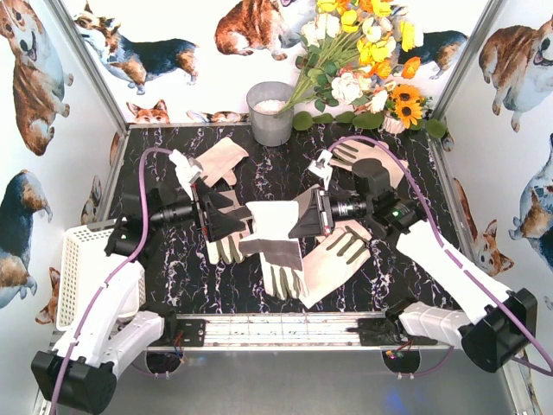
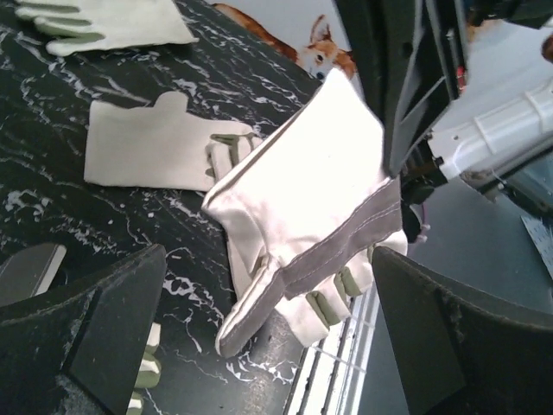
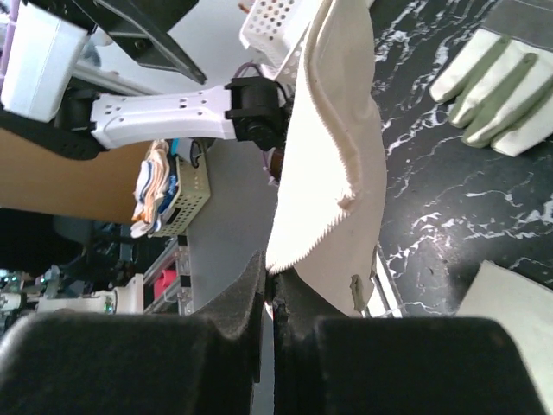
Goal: Put the gloves into the storage basket
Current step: Pick up the glove from the center of the board, then place the glove at the center of the board.
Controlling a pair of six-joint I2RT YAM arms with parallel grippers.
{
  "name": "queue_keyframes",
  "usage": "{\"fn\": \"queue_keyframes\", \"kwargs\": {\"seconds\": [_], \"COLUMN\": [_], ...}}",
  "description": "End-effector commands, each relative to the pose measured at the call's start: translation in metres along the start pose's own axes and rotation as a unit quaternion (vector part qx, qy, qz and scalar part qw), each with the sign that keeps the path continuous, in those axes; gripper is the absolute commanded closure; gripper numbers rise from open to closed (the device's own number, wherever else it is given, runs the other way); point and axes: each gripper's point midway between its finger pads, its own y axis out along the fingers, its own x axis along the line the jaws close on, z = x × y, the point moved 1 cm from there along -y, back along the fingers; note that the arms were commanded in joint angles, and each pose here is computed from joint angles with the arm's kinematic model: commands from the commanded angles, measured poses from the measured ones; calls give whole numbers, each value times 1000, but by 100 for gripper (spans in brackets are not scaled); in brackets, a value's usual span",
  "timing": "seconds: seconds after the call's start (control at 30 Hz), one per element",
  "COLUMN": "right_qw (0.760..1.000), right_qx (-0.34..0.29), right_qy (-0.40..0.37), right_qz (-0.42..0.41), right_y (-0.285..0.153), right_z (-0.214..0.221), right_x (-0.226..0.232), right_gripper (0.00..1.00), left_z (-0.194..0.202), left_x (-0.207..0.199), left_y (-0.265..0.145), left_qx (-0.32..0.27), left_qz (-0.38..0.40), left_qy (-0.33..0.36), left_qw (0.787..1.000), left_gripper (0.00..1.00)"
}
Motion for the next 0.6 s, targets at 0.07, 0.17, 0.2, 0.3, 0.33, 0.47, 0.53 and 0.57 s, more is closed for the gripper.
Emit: {"fn": "queue_keyframes", "kwargs": {"seconds": [0.07,0.17,0.2,0.3,0.33,0.47,0.53,0.57], "right_qw": [996,996,996,996,996,996,996,996], "right_qx": [-12,-1,2,10,15,32,38,40], "right_qy": [-40,-33,-33,-32,-32,-27,-26,-28], "right_qz": [-80,-81,-82,-83,-83,-75,-72,-71], "right_y": [-7,-6,-6,-4,-2,1,1,0], "right_z": [-2,1,2,5,7,13,15,16], "right_x": [38,37,37,38,38,35,33,34], "right_gripper": [100,100,100,100,100,100,100,100], "left_z": [-13,-19,-21,-18,-18,-9,-1,4], "left_x": [-33,-39,-38,-34,-35,-50,-58,-62], "left_y": [4,13,17,28,31,47,53,55], "left_qx": [43,52,57,91,103,149,174,187], "left_qz": [50,62,58,48,51,92,113,122], "left_qy": [44,58,66,88,92,94,97,99], "left_qw": [997,995,994,991,989,980,973,970], "left_gripper": [0,0,0,0,0,0,0,0]}}
